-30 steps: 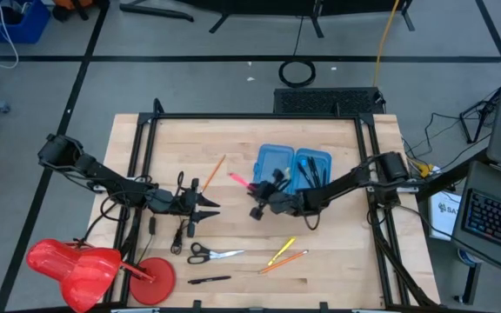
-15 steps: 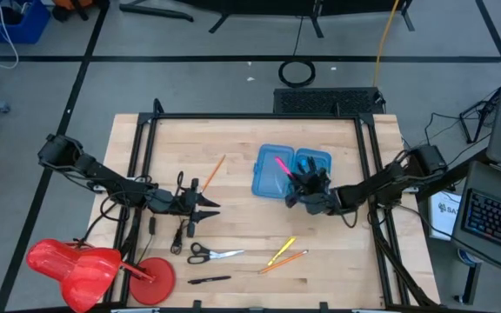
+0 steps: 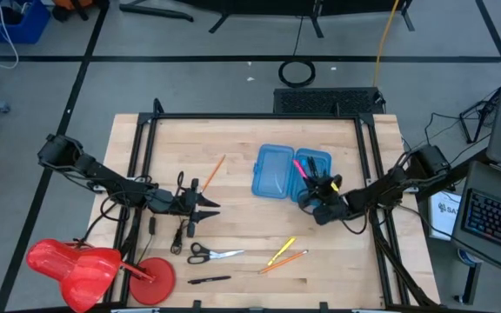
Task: Pick & place school supplies into a supply box
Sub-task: Put the pink pen into the blue supply box, then put the yellow pen into the blue supply box
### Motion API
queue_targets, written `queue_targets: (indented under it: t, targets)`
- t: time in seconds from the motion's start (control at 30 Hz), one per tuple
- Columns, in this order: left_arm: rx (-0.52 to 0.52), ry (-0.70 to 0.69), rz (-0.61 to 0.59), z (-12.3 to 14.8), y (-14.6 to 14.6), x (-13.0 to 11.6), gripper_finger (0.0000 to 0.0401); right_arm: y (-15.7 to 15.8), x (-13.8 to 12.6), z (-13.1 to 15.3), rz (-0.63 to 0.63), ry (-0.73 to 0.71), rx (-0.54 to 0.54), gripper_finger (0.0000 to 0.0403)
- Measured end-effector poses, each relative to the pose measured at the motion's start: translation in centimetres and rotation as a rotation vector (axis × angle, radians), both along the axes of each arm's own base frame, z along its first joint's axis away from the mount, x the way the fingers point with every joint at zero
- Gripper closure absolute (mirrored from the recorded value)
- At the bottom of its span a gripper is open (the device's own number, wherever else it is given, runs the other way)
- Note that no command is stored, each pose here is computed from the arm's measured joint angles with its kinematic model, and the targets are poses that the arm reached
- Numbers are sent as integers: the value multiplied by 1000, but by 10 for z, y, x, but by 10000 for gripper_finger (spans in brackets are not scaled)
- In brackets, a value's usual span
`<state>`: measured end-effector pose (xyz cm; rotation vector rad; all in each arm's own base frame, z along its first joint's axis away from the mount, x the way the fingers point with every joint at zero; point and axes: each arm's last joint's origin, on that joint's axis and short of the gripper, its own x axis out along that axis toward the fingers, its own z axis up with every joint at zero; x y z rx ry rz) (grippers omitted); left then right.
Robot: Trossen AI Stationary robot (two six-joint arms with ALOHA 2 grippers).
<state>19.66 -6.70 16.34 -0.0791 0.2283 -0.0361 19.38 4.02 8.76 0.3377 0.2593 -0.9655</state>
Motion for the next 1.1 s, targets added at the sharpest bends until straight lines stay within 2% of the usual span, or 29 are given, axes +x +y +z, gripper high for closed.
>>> queue_targets:
  t: [0.37,0.57,0.7,0.87,1.1]
  targets:
    - [-1,-1,0,0,0,0,297,-6,-14,-9,-88,32,48,379]
    - [-2,-1,0,0,0,0,297,-7,-13,-9,-94,27,78,305]
    - [-2,-1,0,0,0,0,297,-6,-11,-9,-79,29,70,272]
    - [-2,-1,0,0,0,0,297,-4,-4,-4,-27,13,47,262]
    - [-2,-1,0,0,0,0,297,6,21,21,161,-58,-85,272]
